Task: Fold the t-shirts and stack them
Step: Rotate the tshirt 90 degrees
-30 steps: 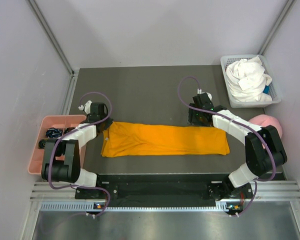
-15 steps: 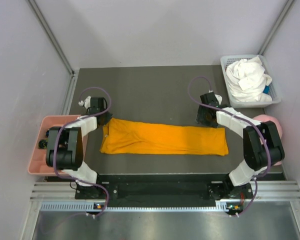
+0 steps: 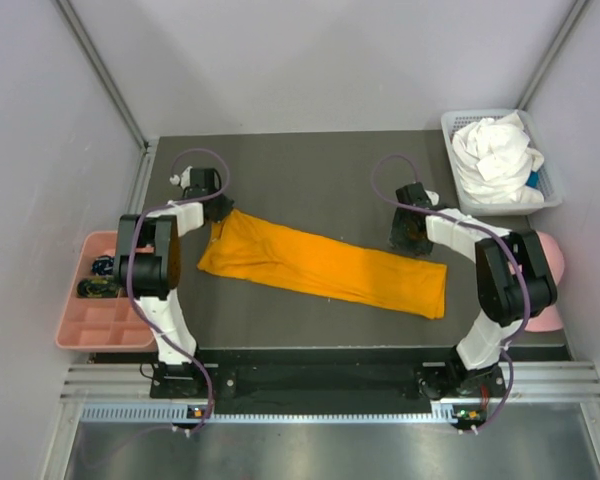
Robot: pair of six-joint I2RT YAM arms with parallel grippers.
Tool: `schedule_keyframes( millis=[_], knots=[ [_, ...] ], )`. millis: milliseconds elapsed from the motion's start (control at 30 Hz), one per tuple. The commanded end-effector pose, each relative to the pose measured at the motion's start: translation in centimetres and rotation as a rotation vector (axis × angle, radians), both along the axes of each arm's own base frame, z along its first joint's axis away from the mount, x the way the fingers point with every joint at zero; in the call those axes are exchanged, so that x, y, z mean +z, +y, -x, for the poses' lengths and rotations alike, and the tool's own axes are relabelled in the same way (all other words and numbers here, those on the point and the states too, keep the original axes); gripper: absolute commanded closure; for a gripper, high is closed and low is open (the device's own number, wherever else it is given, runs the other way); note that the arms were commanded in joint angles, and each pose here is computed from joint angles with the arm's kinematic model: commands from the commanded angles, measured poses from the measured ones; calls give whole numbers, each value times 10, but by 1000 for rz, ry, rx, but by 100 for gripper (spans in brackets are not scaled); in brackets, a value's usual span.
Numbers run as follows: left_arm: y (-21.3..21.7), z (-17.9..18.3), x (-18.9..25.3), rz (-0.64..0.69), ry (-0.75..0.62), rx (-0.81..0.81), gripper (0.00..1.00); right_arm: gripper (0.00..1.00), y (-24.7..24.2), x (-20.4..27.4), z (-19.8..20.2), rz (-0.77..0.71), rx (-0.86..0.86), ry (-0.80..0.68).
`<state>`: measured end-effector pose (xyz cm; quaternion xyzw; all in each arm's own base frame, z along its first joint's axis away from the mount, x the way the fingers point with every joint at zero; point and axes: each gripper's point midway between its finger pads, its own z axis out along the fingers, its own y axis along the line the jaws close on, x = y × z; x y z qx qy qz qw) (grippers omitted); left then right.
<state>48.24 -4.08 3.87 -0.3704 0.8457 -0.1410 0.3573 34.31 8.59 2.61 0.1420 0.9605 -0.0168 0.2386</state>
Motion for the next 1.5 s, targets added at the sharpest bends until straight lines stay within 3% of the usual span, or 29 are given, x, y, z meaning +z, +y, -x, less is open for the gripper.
schedule_keyframes(
  millis=[0, 600, 633, 700, 833, 1133, 1467],
  knots=[
    [-15, -51, 24, 66, -122, -63, 100, 38, 5, 9, -16, -10, -11, -32],
    [-76, -170, 20, 222, -251, -285, 100, 37, -7, 3, -11, 56, -39, 10],
    [-81, -181, 38, 237, -293, -307, 100, 37, -8, 2, -9, 61, -41, 15],
    [-89, -189, 27, 253, -290, -325, 100, 37, -10, -1, -5, 64, -47, 23],
    [-98, -215, 49, 257, -376, -339, 100, 37, -12, -2, -2, 69, -56, 29],
    [-104, -234, 50, 317, -451, -315, 100, 36, -15, -2, 3, 87, -55, 45],
    [-105, -233, 39, 323, -436, -327, 100, 35, -4, -13, 31, 79, 15, 96]
  ],
)
